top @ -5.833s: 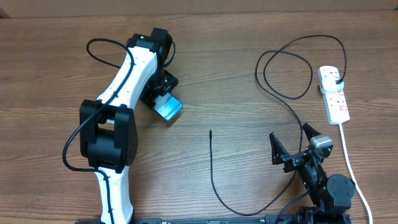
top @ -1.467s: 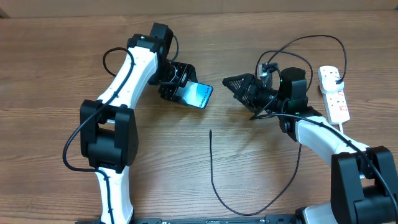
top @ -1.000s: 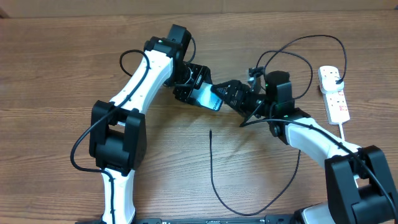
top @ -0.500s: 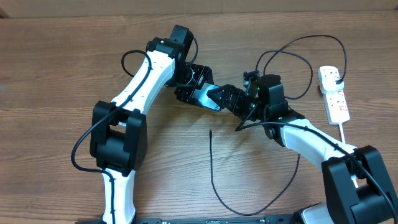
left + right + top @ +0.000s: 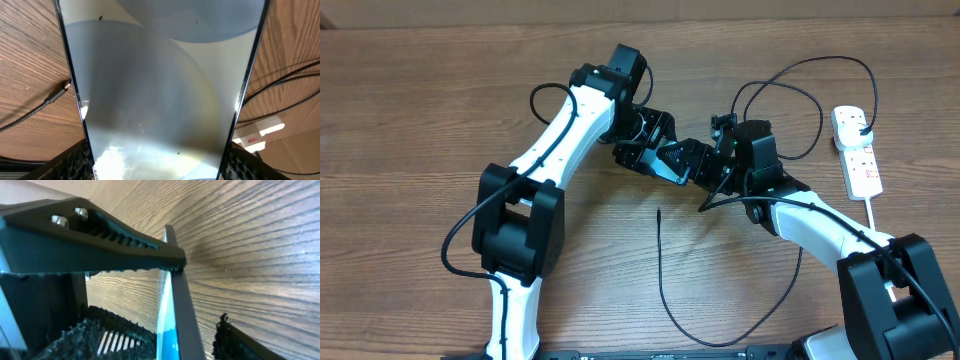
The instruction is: Plug charger to phone and switch on socket
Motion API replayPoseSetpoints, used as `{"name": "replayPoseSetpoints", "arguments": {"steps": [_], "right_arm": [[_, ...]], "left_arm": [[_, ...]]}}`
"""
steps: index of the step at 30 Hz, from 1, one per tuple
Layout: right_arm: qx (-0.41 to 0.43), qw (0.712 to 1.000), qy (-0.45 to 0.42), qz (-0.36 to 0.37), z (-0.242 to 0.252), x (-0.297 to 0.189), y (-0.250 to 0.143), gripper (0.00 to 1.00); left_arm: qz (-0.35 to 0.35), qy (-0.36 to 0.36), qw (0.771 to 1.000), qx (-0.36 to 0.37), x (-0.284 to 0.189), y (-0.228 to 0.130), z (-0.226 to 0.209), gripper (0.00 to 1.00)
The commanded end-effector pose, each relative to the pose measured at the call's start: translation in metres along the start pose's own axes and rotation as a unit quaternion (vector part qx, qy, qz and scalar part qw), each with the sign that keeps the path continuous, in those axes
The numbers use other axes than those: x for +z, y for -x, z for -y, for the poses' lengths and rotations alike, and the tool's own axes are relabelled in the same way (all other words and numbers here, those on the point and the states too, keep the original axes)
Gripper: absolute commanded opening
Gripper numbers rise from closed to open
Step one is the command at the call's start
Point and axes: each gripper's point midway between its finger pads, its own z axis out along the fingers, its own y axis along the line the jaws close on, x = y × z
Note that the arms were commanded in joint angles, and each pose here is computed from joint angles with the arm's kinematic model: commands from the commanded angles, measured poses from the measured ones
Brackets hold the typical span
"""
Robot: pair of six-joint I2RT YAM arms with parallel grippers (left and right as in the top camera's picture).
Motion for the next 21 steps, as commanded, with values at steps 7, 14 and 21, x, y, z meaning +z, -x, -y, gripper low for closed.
{"name": "replayPoseSetpoints", "arguments": {"steps": [7, 14, 21], "right_arm": [[-0.012, 1.0, 0.004, 0.006, -0.008, 0.002, 0.005, 0.64], [-0.009, 1.0, -0.007, 0.009, -0.003, 0.002, 0.006, 0.54], [-0.007, 1.0, -0.014, 0.013, 0.0, 0.002, 0.007, 0.48]], "left_arm": [[-0.035, -0.012, 0.999, 0.001, -0.003, -0.017, 0.01, 0.04], [-0.037, -0.011, 0.999, 0.008, 0.0, -0.023, 0.01, 0.04], [-0.037, -0.014, 0.999, 0.016, 0.002, -0.027, 0.012, 0.04]]}}
